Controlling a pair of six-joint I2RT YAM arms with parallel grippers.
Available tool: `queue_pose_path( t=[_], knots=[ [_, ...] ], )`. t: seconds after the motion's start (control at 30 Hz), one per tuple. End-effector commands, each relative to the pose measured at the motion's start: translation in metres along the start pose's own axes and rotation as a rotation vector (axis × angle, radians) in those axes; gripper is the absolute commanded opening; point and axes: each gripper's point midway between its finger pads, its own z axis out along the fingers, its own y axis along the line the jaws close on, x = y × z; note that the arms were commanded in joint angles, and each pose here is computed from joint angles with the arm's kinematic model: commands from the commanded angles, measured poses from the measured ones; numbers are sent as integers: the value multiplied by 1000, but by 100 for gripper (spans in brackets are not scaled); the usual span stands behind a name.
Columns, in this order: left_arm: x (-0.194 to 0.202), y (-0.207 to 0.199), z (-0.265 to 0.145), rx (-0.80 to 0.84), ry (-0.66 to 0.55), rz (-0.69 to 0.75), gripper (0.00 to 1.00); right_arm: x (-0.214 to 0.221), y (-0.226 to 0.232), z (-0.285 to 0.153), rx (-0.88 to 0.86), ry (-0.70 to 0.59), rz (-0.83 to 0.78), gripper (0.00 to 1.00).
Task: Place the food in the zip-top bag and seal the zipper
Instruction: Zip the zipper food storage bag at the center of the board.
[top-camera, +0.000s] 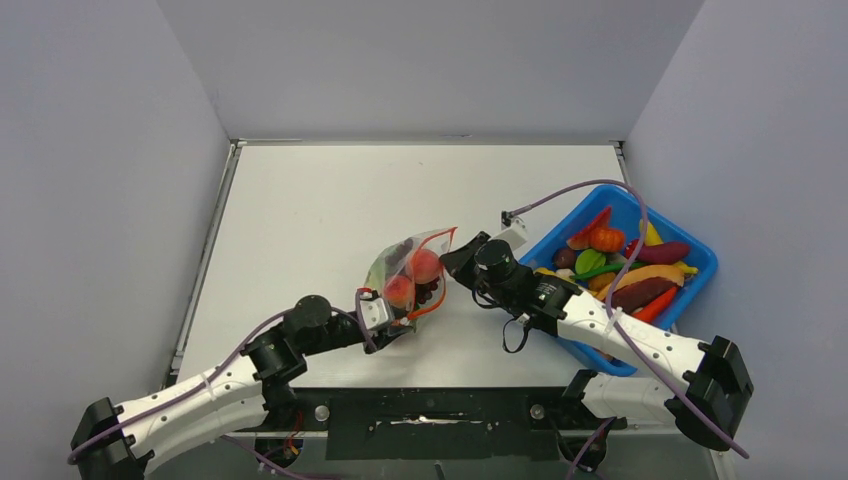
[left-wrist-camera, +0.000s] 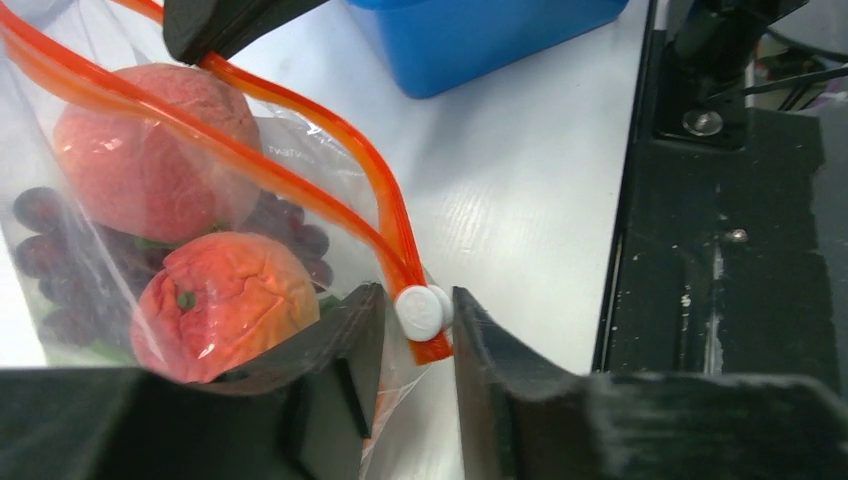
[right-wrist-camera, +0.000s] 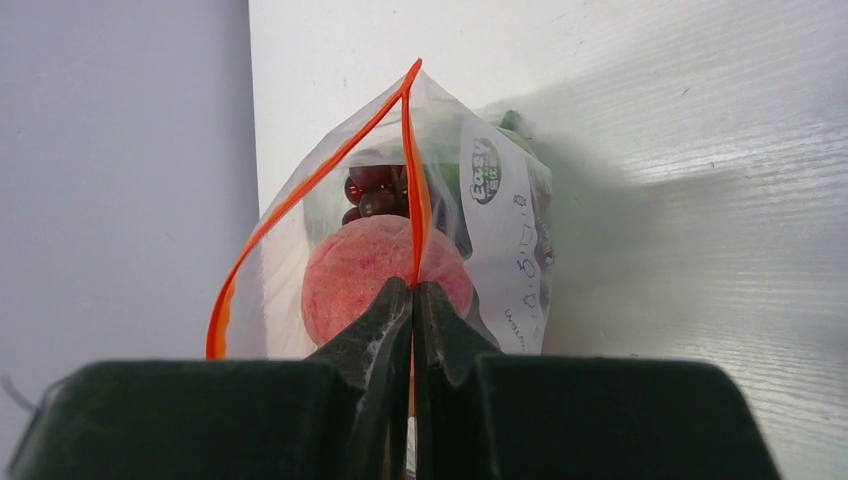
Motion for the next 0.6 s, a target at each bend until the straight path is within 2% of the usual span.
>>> queue_pose_path(
  t=[0.0, 0.07, 0.1, 0.2, 0.3, 0.43, 0.57],
  knots=[
    [-26, 17, 2, -92, -44, 79, 23, -17, 20, -8, -81, -53, 57, 0],
    [-31, 16, 1, -94, -62, 90, 6, -16, 15, -8, -71, -56, 46, 0],
    [-35, 17, -1, -100, -73, 93, 0, -15, 11, -8, -63, -57, 38, 0],
    [-50, 18, -8, -112, -123, 104, 0, -17, 6, -11, -65, -69, -16, 1],
    [-65, 16, -14, -107, -155, 110, 0, -21, 17, -18, -125, -66, -189, 18],
    [-77, 9, -15, -65, -145, 79, 0, -36, 12, -33, -75, -76, -428, 35],
    [-90, 5, -15, -46, -158, 25, 0, -54, 17, -53, -92, -95, -687, 57]
  ],
)
